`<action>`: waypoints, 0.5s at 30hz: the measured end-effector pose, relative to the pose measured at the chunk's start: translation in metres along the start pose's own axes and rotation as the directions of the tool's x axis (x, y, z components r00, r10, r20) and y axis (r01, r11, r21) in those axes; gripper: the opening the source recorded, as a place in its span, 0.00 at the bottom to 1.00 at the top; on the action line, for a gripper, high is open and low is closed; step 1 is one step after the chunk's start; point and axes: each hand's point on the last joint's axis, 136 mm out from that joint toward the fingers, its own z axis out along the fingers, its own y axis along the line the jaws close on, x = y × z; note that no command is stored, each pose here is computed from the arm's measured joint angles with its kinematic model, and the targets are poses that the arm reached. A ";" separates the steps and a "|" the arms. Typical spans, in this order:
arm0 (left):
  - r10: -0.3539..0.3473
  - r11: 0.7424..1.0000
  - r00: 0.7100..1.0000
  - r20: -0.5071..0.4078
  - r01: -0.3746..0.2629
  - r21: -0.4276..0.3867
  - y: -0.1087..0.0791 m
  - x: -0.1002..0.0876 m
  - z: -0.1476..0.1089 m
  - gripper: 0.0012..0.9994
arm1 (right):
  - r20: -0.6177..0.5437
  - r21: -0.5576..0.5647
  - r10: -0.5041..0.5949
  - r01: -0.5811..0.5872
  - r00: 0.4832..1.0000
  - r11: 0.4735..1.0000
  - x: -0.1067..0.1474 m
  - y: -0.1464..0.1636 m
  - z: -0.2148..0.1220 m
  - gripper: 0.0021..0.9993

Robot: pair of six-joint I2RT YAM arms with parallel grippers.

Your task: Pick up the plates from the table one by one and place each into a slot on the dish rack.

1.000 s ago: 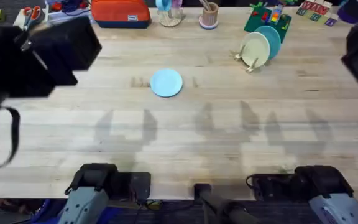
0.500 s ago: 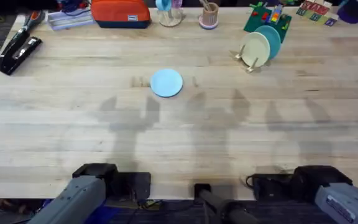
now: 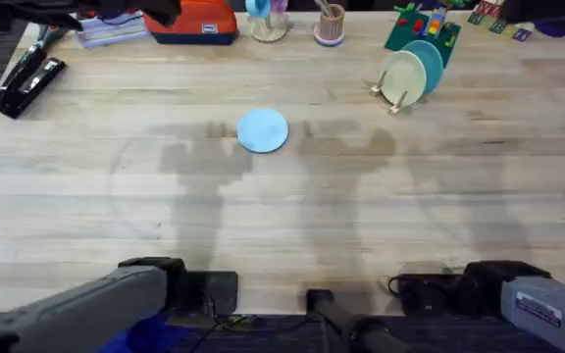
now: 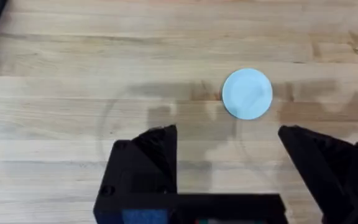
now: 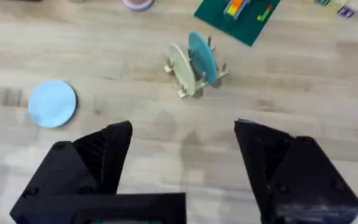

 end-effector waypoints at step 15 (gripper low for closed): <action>-0.007 1.000 0.982 -0.189 0.005 -0.012 0.002 0.012 0.042 0.99 | -0.259 -0.021 0.022 -0.028 0.966 0.999 0.035 0.000 0.044 0.99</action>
